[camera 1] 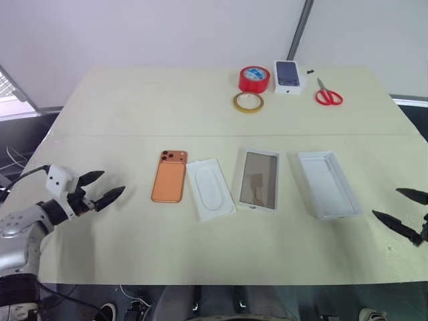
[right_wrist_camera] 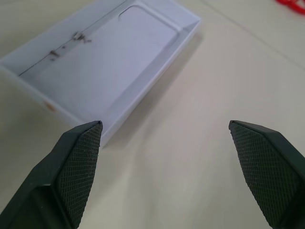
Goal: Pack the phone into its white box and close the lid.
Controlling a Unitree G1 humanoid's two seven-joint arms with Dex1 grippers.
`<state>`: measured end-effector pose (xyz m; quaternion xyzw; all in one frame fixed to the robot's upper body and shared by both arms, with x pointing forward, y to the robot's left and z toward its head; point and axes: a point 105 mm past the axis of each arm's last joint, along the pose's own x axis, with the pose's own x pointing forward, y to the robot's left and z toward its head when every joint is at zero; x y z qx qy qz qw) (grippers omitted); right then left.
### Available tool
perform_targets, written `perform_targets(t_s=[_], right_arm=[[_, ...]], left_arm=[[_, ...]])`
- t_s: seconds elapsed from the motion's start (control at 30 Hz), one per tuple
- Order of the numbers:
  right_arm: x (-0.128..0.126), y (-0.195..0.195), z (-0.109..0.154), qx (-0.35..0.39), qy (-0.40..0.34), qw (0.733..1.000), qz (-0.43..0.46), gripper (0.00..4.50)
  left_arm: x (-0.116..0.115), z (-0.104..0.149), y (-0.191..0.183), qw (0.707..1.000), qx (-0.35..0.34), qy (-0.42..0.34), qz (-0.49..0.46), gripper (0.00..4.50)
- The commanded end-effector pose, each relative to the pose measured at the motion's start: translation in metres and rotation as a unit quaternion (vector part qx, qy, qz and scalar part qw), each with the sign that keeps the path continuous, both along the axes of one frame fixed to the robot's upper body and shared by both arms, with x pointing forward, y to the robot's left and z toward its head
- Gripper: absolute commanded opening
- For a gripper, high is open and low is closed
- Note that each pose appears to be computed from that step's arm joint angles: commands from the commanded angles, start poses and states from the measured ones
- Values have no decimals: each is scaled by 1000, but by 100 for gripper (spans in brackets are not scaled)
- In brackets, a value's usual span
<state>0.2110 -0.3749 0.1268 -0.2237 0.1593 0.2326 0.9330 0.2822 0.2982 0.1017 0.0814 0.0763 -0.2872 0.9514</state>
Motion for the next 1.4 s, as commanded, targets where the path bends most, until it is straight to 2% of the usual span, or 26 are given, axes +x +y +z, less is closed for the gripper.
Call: perform_targets(t_s=[0.03,0.17,0.43,0.5,0.73,0.83,0.97,1.07,1.23,1.33,1.4], right_arm=[[-1,7,17,3,-17,1000,21,444],[1,13,18,5,-15,1000,26,444],[9,24,24,9,-24,999,44,444],[12,29,27,18,-31,998,47,444],[20,39,28,19,-35,997,60,444],[24,46,31,13,-39,996,74,444],[36,74,39,9,-53,991,122,444],[45,104,46,16,-66,984,165,444],[57,150,44,36,-77,971,225,444],[66,164,39,50,-80,967,238,444],[68,170,36,51,-81,965,245,444]], left_arm=[[-1,11,-3,999,22,-24,-15,450],[4,8,-1,1000,25,-10,-2,450],[-6,30,-16,995,2,-81,-65,450],[-7,35,-19,993,-20,-86,-78,450],[-12,38,-30,989,-7,-94,-117,450],[-10,32,-38,991,-13,-51,-123,450],[-18,17,-76,987,-17,21,-160,450],[-18,22,-96,982,-75,66,-160,450],[-26,30,-129,967,-110,123,-193,450],[-33,32,-143,954,-143,163,-204,450],[-39,25,-149,946,-146,214,-193,450]])
